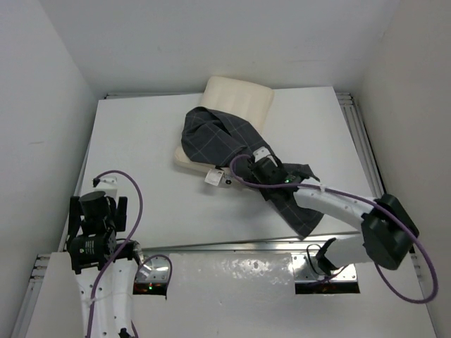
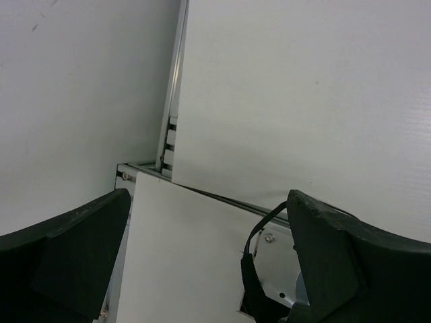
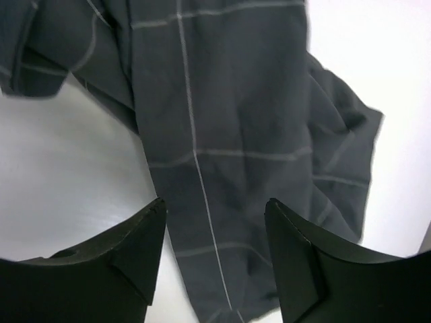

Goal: Put the pillow into the pillowcase

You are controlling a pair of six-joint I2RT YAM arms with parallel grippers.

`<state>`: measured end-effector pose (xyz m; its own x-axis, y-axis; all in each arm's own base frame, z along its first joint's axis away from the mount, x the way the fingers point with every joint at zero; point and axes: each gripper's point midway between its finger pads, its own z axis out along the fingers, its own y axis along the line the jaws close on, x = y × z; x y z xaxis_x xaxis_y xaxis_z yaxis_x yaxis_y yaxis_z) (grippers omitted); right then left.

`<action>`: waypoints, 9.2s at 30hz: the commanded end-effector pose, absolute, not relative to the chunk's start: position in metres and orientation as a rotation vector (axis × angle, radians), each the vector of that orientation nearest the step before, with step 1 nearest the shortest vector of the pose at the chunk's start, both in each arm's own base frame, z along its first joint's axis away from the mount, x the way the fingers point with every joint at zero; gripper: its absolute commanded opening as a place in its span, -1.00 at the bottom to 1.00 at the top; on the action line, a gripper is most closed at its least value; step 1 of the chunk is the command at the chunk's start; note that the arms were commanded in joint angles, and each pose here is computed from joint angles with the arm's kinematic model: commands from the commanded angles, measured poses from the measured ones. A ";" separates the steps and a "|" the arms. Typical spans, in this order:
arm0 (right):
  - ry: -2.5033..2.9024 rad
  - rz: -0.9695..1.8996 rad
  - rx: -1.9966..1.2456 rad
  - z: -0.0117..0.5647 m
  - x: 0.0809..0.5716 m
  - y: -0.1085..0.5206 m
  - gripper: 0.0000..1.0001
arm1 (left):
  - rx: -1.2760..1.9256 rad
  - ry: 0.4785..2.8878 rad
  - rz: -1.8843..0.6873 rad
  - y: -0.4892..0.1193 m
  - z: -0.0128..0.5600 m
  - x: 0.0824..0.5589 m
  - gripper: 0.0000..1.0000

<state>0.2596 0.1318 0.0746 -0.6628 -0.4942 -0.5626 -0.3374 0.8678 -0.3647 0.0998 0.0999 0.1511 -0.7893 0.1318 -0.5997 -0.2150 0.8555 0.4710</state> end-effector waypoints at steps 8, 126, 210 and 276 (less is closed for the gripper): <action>2.397 -0.366 -0.605 0.035 0.303 0.153 0.17 | -0.070 2.314 0.740 0.104 0.167 0.096 0.99; 1.572 0.456 -0.823 0.358 0.358 0.384 0.82 | 0.302 1.537 0.528 -0.046 0.540 0.431 -1.00; 1.888 0.478 -1.407 0.092 0.175 0.426 0.34 | 0.062 2.740 0.430 0.075 0.112 0.285 0.36; 1.792 0.883 -0.450 0.300 0.342 0.484 -1.00 | 0.267 2.154 -0.584 -0.070 0.251 0.326 -0.18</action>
